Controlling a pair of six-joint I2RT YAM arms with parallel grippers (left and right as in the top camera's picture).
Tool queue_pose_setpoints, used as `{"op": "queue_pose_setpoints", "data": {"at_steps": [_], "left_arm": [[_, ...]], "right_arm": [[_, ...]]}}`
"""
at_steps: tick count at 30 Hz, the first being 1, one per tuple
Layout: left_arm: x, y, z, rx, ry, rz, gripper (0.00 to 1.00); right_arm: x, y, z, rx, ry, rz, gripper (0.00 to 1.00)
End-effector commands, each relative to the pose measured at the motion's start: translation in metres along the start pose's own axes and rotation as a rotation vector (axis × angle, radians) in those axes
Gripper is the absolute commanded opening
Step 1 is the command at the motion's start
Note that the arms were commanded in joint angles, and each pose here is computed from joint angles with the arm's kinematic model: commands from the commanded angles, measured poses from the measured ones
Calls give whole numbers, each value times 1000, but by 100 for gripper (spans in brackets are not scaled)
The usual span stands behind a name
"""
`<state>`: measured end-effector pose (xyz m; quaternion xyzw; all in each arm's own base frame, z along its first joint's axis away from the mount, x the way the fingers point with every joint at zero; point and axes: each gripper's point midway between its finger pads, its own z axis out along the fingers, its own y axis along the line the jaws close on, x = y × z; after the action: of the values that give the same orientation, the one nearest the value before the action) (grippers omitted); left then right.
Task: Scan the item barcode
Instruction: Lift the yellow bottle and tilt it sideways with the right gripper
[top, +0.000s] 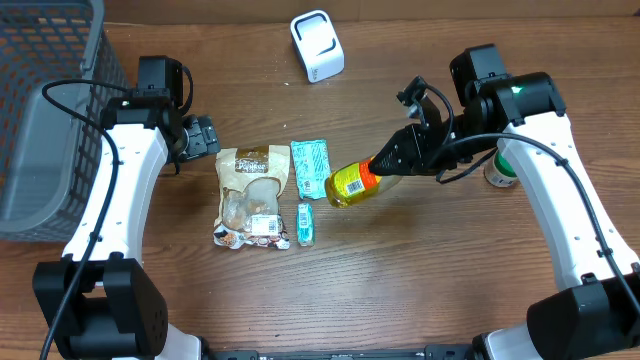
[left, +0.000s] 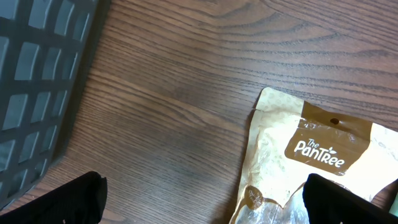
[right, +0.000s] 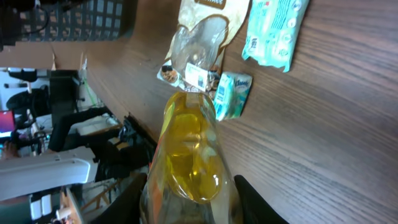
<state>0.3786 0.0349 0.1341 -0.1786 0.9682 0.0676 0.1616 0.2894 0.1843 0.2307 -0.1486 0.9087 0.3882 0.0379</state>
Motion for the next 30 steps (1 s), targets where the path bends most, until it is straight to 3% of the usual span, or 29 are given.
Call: {"op": "queue_pose_setpoints", "data": {"at_steps": [1,6,14,19,30], "left_arm": [[-6,-1,-5,5,-23,15,100],[-6,-1,-5,5,-23,15,100],[-6,-1,-5,5,-23,15,100],[-6,-1,-5,5,-23,15,100],[-6,-1,-5,5,-23,15,100]], "right_arm": [[1,27,-9,-112,-21,-80,4],[16,58,-16,-294,1,-167,4],[22,61,-17,-306,20,-138,4],[26,82,-36,-392,-48,-220,4],[43,91,-60,-349,-105,-257,4]]}}
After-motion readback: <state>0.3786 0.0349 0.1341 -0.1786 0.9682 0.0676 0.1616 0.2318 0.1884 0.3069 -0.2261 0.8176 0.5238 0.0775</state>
